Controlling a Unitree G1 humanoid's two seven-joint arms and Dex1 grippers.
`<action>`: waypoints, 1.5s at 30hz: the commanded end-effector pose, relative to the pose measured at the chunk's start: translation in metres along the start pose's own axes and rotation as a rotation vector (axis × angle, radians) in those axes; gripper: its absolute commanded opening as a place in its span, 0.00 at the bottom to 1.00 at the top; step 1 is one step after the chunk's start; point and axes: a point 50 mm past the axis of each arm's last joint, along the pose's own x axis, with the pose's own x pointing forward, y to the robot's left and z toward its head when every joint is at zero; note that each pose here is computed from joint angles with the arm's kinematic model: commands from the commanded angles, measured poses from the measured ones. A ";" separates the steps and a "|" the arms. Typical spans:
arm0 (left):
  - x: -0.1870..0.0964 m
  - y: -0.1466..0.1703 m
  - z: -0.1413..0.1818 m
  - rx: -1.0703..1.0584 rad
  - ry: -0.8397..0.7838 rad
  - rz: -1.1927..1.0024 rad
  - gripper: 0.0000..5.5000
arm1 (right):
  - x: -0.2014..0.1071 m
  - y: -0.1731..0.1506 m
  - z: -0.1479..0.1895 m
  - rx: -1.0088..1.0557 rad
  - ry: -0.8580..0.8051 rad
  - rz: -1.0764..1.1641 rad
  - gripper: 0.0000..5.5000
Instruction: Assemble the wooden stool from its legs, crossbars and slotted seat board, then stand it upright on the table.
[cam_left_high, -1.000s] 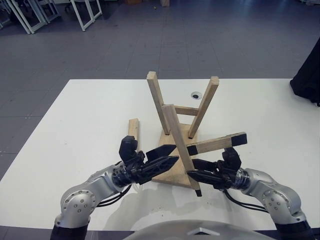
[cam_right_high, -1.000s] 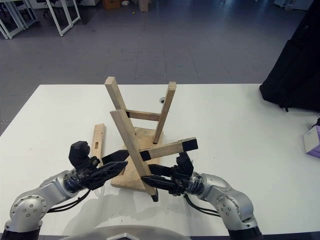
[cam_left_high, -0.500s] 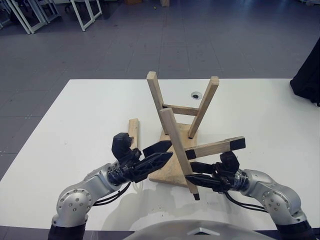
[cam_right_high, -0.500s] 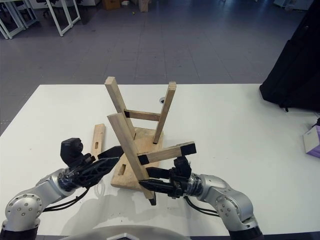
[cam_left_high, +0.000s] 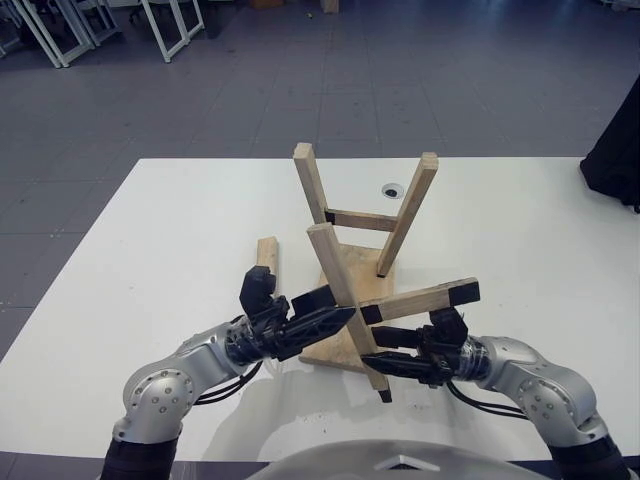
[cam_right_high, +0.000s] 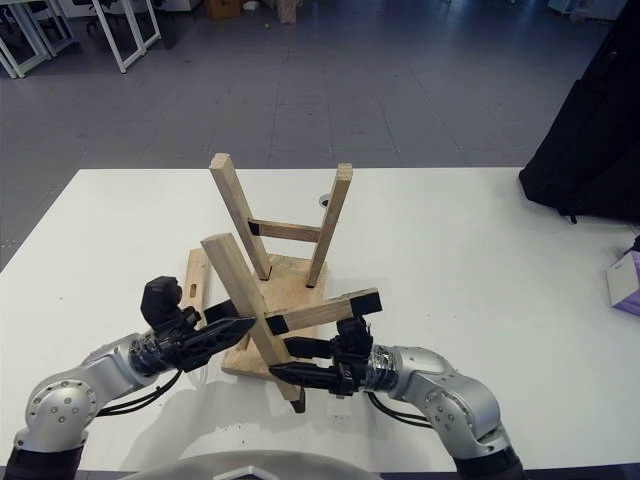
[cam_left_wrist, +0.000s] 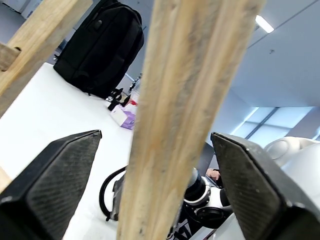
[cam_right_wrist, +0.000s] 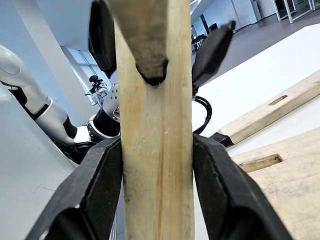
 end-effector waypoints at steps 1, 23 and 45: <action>0.000 -0.007 0.004 0.014 0.027 -0.041 0.74 | -0.001 -0.003 -0.001 -0.020 0.018 -0.010 0.37; -0.003 0.004 0.014 0.124 -0.091 0.017 0.39 | -0.005 -0.012 -0.009 -0.005 0.038 -0.096 0.43; -0.046 0.017 0.072 0.496 0.044 0.204 0.38 | -0.046 -0.027 0.025 -0.023 -0.025 -0.374 0.54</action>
